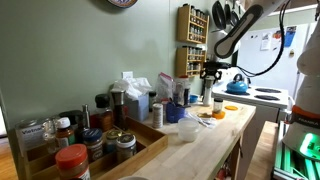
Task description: Move the salt cellar to the right side of the counter.
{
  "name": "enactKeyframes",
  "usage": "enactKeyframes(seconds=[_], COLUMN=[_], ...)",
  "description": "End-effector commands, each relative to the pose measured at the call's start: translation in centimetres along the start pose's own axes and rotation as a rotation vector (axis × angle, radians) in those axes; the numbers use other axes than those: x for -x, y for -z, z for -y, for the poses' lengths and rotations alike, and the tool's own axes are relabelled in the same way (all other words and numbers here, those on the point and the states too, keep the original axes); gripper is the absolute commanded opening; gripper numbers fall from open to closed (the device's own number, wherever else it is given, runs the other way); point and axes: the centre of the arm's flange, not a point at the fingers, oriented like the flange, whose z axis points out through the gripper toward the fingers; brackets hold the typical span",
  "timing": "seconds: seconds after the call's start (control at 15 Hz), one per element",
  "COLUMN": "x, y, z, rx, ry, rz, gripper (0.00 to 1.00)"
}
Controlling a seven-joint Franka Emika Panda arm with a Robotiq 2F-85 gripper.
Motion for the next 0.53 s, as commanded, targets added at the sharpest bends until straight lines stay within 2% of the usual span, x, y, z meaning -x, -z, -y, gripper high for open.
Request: enactKeyframes(seconds=[0.0,0.07,0.13,0.27,0.47], x=[-1.5,-1.6,-1.7,-1.7,-1.5], y=[-0.6,-0.5,-0.6,-0.1,2.9], z=[1.4,1.5,1.6,1.9,2.6], rx=[-0.013,-0.014,-0.015,-0.013,-0.039], ry=[-0.017,-0.022,-0.023,-0.025,-0.016], rz=[-0.035,-0.029,-0.03,-0.019,-0.033], gripper=[0.39,0.89,0.9,1.0,1.0])
